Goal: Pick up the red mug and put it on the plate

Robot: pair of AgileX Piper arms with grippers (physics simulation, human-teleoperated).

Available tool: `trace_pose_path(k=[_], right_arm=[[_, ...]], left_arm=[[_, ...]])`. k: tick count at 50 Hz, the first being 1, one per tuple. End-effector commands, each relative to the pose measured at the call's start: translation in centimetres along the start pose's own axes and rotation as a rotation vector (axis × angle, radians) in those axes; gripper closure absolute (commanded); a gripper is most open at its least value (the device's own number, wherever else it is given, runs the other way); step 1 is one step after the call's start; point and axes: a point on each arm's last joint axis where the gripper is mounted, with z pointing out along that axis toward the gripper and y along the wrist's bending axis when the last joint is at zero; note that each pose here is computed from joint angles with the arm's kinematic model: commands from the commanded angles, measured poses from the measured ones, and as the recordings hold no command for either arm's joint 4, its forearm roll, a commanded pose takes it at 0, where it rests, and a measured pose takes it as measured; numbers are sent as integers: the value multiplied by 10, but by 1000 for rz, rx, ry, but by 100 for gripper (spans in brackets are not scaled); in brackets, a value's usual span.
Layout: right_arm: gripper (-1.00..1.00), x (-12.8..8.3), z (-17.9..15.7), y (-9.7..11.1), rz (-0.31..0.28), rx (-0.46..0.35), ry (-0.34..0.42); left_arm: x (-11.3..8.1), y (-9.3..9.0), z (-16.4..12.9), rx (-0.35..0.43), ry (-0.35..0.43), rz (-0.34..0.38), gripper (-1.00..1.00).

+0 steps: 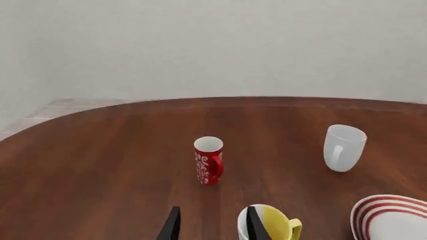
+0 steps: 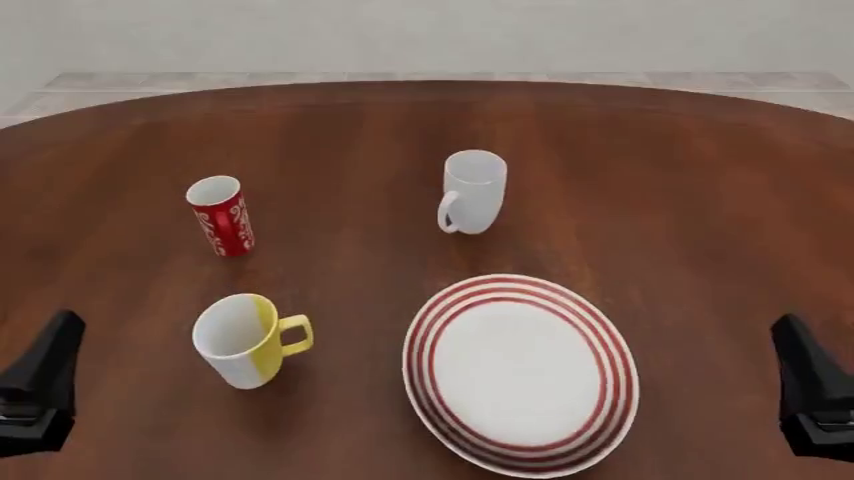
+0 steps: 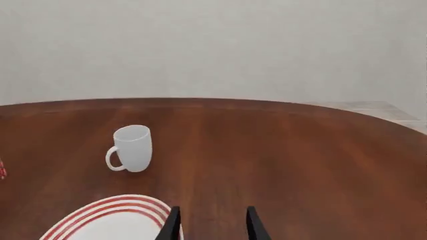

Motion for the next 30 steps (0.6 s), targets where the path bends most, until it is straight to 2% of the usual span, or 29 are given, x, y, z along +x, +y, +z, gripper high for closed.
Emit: trace_pose_path(k=[1, 4, 9, 20, 25, 26, 30], right_arm=[[-100, 1, 1, 0, -7, 4, 7], [-100, 1, 1, 0, -7, 4, 8], [-100, 2, 1, 0, -10, 2, 11], [-100, 2, 2, 0, -12, 2, 15], [-100, 1, 3, 0, -12, 1, 14], [-100, 1, 3, 0, -13, 0, 15], [-100, 1, 3, 0, -13, 3, 15]], left_arm=[[2, -1, -2, 10, -13, 2, -100], [2, 0, 1, 3, -4, -5, -100], [1, 0, -2, 1, -30, 54, -100], [0, 0, -1, 3, -33, 49, -100], [-8, -1, -1, 15, -43, 50, -100], [-15, -1, 1, 19, -40, 25, -100], [-25, -2, 5, 22, -43, 33, -100]])
